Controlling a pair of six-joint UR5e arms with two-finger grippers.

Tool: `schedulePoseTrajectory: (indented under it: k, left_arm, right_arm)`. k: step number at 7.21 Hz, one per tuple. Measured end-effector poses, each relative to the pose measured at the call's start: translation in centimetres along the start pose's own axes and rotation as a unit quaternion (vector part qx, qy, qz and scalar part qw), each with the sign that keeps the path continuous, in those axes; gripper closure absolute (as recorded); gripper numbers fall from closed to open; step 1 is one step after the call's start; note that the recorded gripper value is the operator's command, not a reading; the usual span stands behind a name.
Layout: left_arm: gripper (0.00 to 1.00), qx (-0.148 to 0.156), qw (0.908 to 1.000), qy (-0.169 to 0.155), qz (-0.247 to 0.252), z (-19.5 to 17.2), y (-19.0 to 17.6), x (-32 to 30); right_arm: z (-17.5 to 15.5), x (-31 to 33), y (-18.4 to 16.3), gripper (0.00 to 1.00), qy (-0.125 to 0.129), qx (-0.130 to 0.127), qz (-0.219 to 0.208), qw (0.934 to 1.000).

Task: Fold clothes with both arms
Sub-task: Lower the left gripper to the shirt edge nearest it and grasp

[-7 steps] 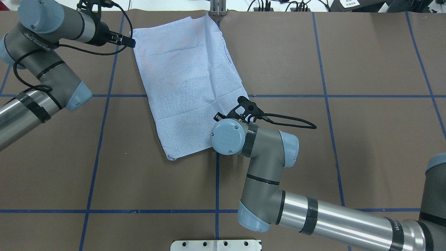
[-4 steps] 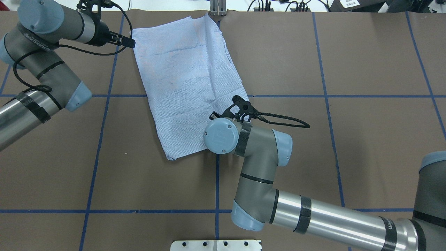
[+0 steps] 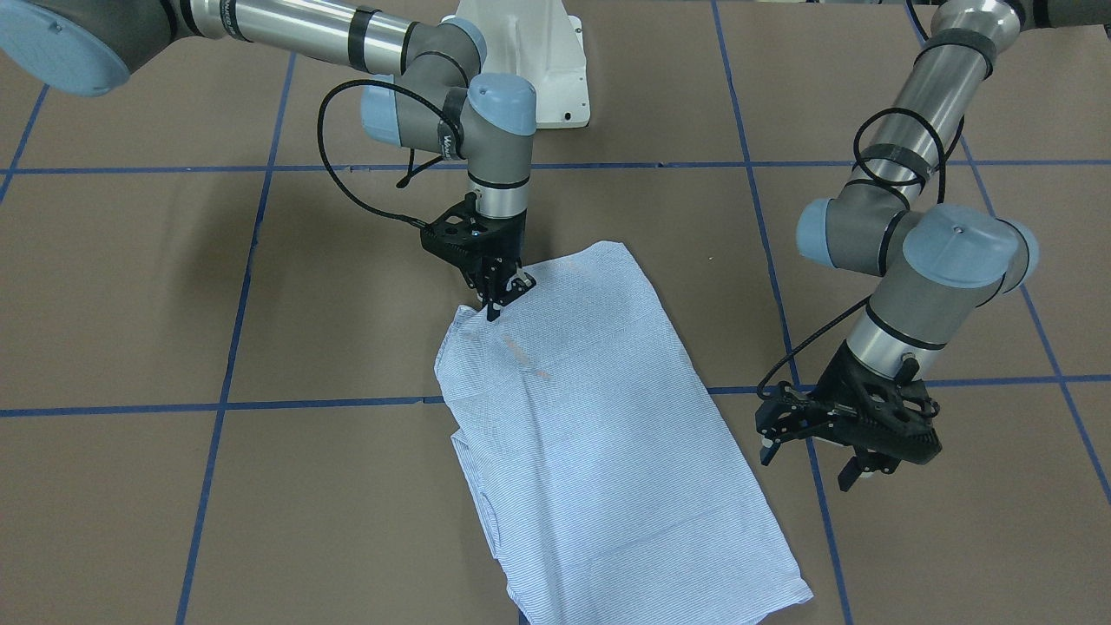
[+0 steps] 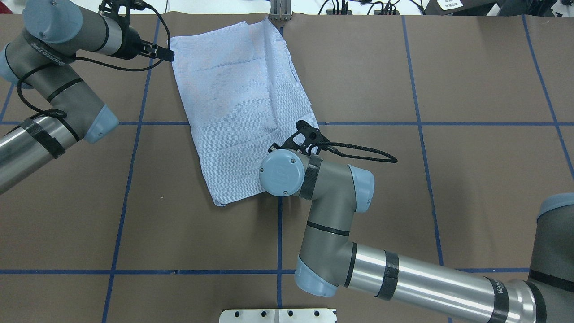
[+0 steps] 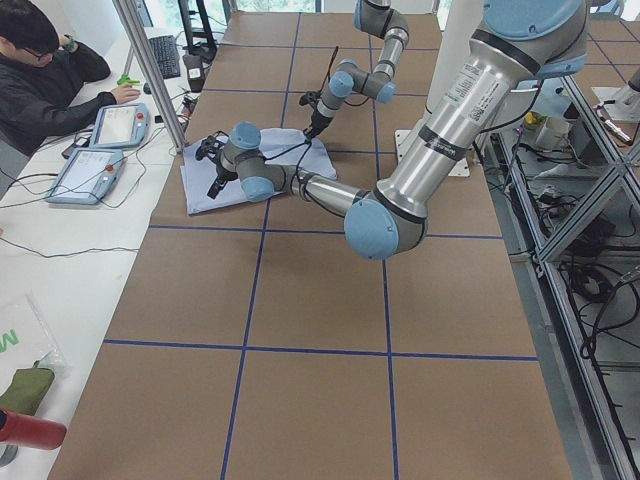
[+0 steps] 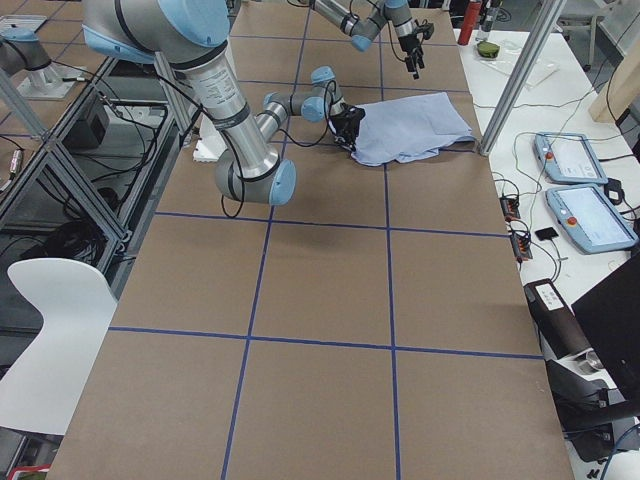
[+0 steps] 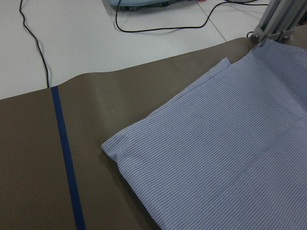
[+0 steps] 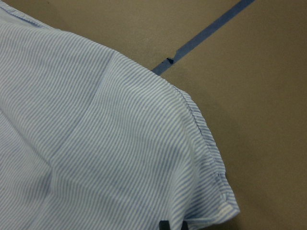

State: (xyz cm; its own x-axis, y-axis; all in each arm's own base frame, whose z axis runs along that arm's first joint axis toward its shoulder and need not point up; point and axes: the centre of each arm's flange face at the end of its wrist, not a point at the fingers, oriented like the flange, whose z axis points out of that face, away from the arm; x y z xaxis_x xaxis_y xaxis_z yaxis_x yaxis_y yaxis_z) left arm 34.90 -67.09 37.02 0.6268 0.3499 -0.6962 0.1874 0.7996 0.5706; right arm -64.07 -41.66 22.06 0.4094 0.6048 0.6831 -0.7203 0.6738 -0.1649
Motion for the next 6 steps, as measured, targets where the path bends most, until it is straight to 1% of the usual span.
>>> schedulePoseTrajectory:
  k: [1,2,4,5,6]
  left_arm:
    - [0.0,0.005,0.9999,0.01,-0.012,-0.8,0.3,1.0]
    - [0.0,0.006,0.9986,0.034,-0.04,-2.2,2.2,3.4]
    - [0.0,-0.008,0.991,0.102,-0.087,-6.6,9.1,9.9]
    - [0.0,-0.021,0.9841,0.126,-0.123,-8.9,12.6,12.5]
    - [0.01,-0.027,0.9765,0.13,-0.17,-9.9,16.0,14.5]
  right_arm:
    - [-1.0,-0.3,-0.1,1.0,-0.009,-0.004,0.002,1.0]
    - [-2.2,-0.7,-0.2,1.0,-0.019,-0.009,0.005,0.9998]
    - [-3.7,-1.1,-0.4,1.0,-0.032,-0.015,0.009,0.9993]
    - [-4.0,-1.1,-0.5,1.0,-0.034,-0.015,0.01,0.9992]
    - [-4.1,-1.1,-0.5,1.0,-0.035,-0.016,0.01,0.9992]
